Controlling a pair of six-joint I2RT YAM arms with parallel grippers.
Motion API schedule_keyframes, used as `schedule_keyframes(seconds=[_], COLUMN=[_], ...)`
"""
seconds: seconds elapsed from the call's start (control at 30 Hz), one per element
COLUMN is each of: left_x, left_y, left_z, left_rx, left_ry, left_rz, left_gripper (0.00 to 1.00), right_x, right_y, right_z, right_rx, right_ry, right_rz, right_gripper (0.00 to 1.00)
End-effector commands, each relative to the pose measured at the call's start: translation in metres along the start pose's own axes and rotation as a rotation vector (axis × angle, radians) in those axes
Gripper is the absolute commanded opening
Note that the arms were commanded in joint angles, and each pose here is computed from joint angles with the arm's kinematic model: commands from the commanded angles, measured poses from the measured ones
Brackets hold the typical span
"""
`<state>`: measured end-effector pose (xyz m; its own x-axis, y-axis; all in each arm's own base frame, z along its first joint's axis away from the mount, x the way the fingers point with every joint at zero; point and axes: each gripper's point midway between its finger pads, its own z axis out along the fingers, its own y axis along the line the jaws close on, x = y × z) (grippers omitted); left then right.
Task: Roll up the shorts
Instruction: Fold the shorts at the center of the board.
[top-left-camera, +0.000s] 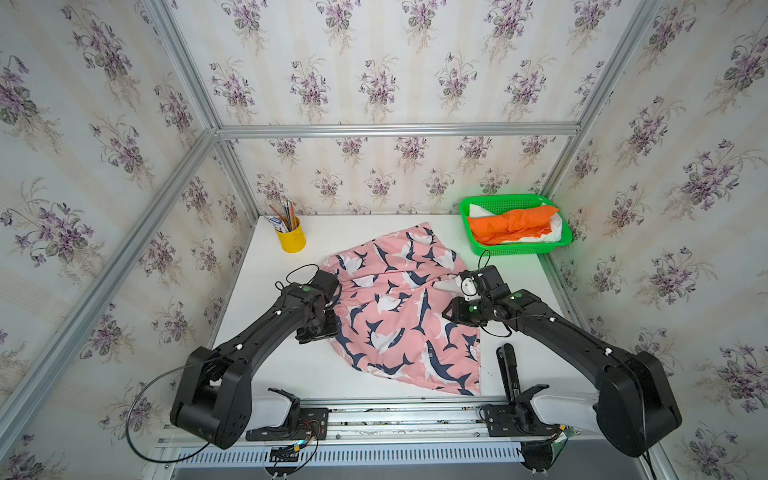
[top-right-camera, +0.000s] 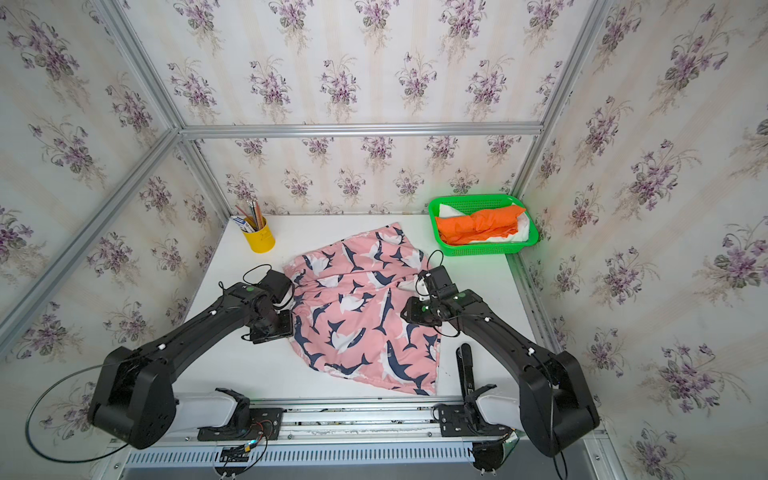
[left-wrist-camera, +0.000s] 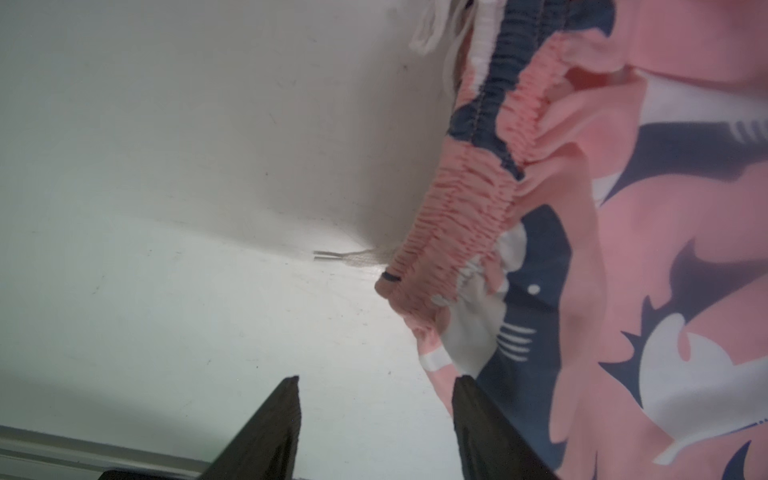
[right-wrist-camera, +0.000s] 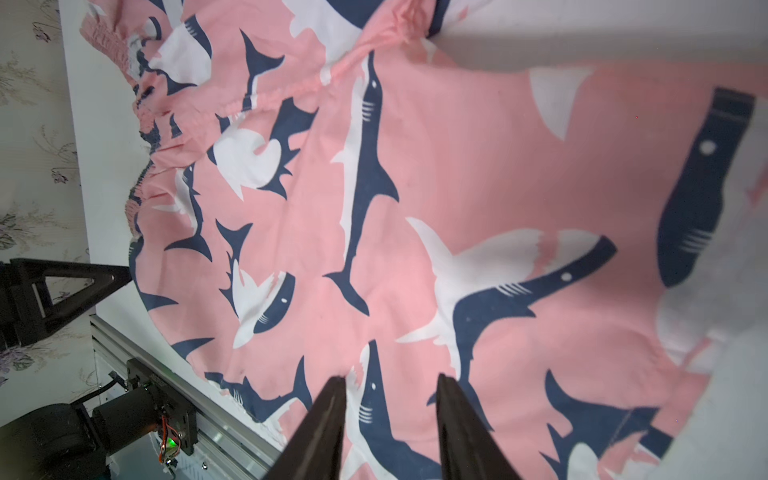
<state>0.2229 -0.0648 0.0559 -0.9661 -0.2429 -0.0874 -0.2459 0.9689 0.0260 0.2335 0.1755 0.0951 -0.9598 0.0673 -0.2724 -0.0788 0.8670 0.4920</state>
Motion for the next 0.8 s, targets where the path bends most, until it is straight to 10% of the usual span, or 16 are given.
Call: schedule_keyframes(seconds=[0.0,0.43,0.77], left_x=[-0.01,0.006,0.01], left_y=[-0.006,0.001,0.005], left_z=[0.013,0.052,0.034], left_rx=[-0.012,-0.078,-0.06], left_ry=[0.002,0.091,0.065], left_rz=[0.024,0.049,0.032], left_gripper=[0.6,0.35,0.46], right_x=[0.014,0.096,0.146], right_y=[-0.006,-0.05,-0.077], right_z=[-0.006,-0.009,-0.014], right_rx=[0.017,0.117,0.225], right_ry=[0.012,0.113,0.212], right_rz=[0.047,0.213,0.472], right_gripper=[0.42,0.43,0.53])
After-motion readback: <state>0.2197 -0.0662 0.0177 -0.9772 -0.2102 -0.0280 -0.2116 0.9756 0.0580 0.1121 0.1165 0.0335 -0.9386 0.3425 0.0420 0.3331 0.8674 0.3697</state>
